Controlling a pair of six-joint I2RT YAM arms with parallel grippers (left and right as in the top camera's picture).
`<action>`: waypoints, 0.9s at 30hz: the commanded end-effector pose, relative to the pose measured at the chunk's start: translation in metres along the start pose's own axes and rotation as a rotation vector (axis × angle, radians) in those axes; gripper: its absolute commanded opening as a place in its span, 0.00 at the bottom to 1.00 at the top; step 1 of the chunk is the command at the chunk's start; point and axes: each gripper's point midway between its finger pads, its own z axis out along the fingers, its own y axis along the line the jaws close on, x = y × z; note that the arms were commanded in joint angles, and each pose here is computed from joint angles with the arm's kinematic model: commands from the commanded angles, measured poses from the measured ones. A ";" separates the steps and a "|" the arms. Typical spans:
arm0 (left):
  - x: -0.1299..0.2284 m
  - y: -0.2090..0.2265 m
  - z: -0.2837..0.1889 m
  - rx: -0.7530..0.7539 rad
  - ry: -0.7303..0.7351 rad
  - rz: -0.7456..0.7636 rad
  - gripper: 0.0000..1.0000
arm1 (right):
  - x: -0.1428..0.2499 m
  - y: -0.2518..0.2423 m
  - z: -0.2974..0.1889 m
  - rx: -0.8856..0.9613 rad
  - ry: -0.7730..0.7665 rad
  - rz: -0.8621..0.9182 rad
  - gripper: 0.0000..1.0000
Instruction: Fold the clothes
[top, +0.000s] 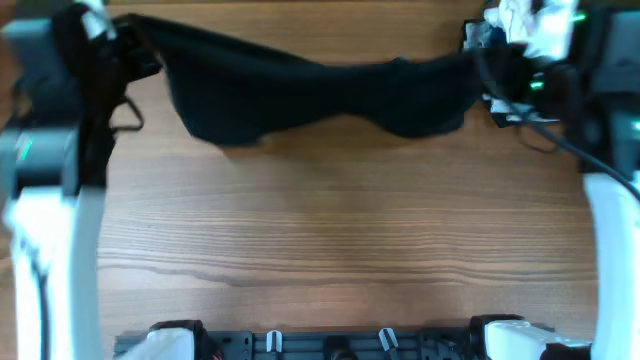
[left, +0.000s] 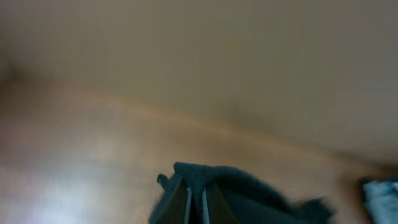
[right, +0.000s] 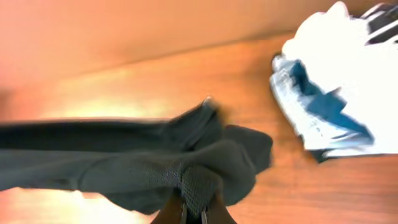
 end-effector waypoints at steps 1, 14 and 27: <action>-0.028 -0.005 -0.066 0.026 -0.139 0.014 0.04 | -0.029 -0.009 -0.055 0.031 -0.113 0.018 0.04; -0.066 -0.007 -0.216 0.101 -0.486 -0.003 0.04 | -0.031 -0.001 -0.197 0.019 -0.367 0.027 0.04; -0.008 0.007 -0.168 0.027 -0.188 -0.013 0.04 | 0.012 -0.016 -0.190 0.114 -0.191 -0.005 0.04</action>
